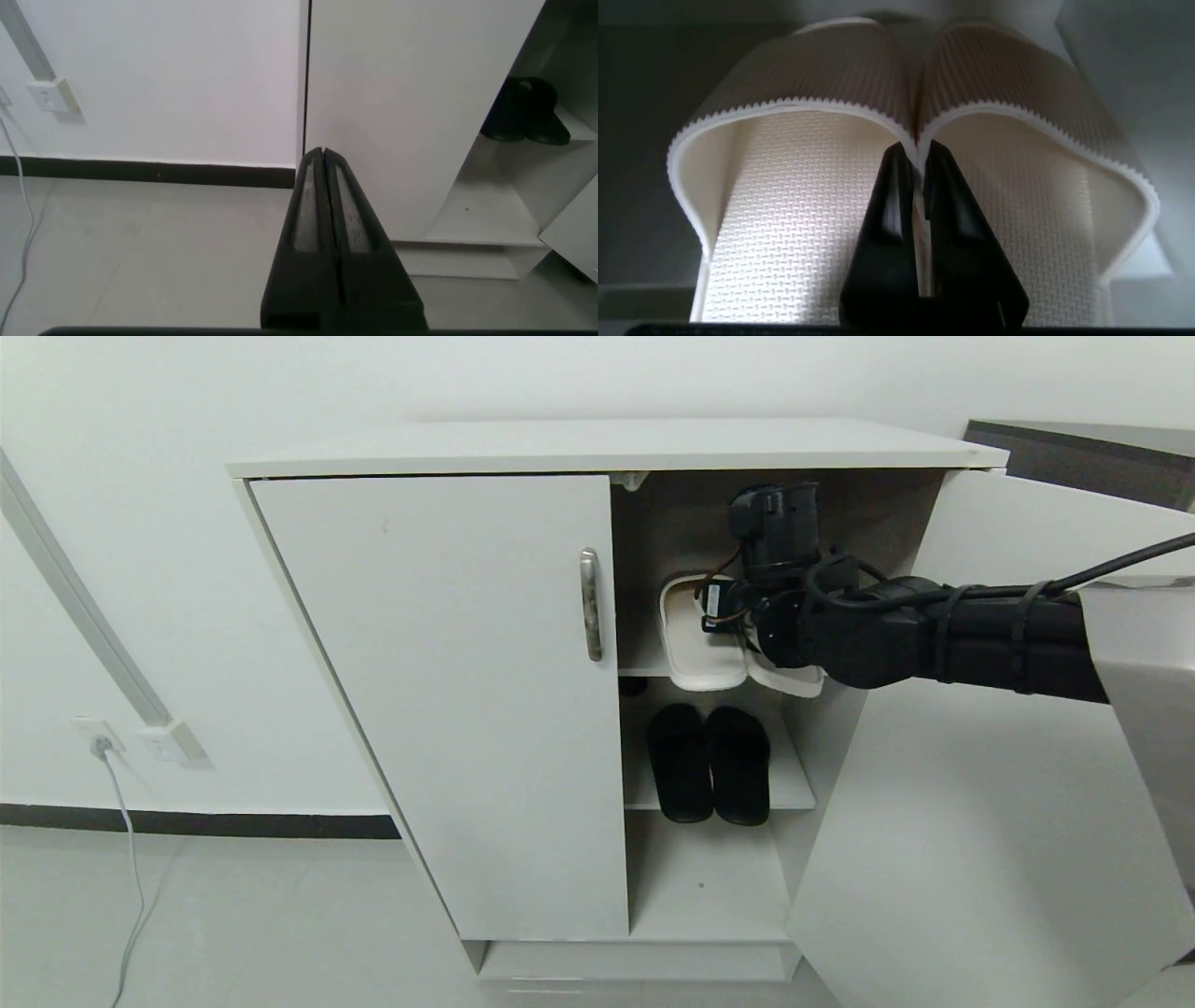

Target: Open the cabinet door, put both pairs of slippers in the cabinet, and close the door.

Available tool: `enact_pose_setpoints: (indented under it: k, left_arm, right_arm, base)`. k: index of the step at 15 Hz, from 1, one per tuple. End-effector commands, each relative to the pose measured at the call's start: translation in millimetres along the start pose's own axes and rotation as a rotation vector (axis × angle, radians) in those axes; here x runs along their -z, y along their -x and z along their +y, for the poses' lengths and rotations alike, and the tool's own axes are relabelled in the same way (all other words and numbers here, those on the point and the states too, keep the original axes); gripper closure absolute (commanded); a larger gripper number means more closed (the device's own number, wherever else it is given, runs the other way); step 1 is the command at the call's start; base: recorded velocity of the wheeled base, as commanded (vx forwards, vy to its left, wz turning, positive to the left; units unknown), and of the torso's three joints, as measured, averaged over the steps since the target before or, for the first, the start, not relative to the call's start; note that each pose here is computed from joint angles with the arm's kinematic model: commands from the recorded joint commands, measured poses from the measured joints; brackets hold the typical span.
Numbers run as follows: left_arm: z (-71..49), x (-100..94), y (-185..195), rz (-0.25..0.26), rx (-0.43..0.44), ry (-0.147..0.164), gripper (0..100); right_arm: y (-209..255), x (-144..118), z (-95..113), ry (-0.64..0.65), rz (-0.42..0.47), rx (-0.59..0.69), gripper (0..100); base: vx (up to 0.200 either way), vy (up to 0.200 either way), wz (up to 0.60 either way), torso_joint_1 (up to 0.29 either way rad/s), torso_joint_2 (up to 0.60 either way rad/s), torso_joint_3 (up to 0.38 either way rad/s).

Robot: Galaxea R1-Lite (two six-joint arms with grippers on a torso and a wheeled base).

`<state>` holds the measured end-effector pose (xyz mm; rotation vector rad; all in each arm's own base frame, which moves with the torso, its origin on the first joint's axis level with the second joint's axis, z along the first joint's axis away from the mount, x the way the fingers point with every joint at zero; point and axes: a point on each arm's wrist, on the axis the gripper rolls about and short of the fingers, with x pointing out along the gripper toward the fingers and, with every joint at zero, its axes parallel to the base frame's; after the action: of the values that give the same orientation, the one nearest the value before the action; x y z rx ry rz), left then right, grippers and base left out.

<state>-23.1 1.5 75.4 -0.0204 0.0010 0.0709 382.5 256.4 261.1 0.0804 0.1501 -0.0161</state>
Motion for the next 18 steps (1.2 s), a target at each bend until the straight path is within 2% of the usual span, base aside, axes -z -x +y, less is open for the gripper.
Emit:
enact_pose_setpoints:
  k: [1, 17, 18]
  left_arm:
    - [0.0, 0.0, -0.1, 0.001, 0.0, 0.002, 100]
    - [0.1, 0.0, -0.1, 0.001, -0.004, 0.002, 100]
    - [0.1, 0.0, -0.1, 0.001, -0.004, 0.002, 100]
  right_arm:
    - [-7.3, 5.8, 0.1, -0.001, -0.001, 0.009, 100]
    - [-19.7, 18.4, 0.1, 0.01, 0.01, 0.031, 100]
    - [-19.3, 17.8, -0.1, 0.011, 0.009, 0.031, 0]
  base:
    - [0.0, 0.0, 0.0, 0.0, 0.0, 0.0]
    - [0.0, 0.0, 0.0, 0.0, 0.0, 0.0]
    - [0.0, 0.0, 0.0, 0.0, 0.0, 0.0]
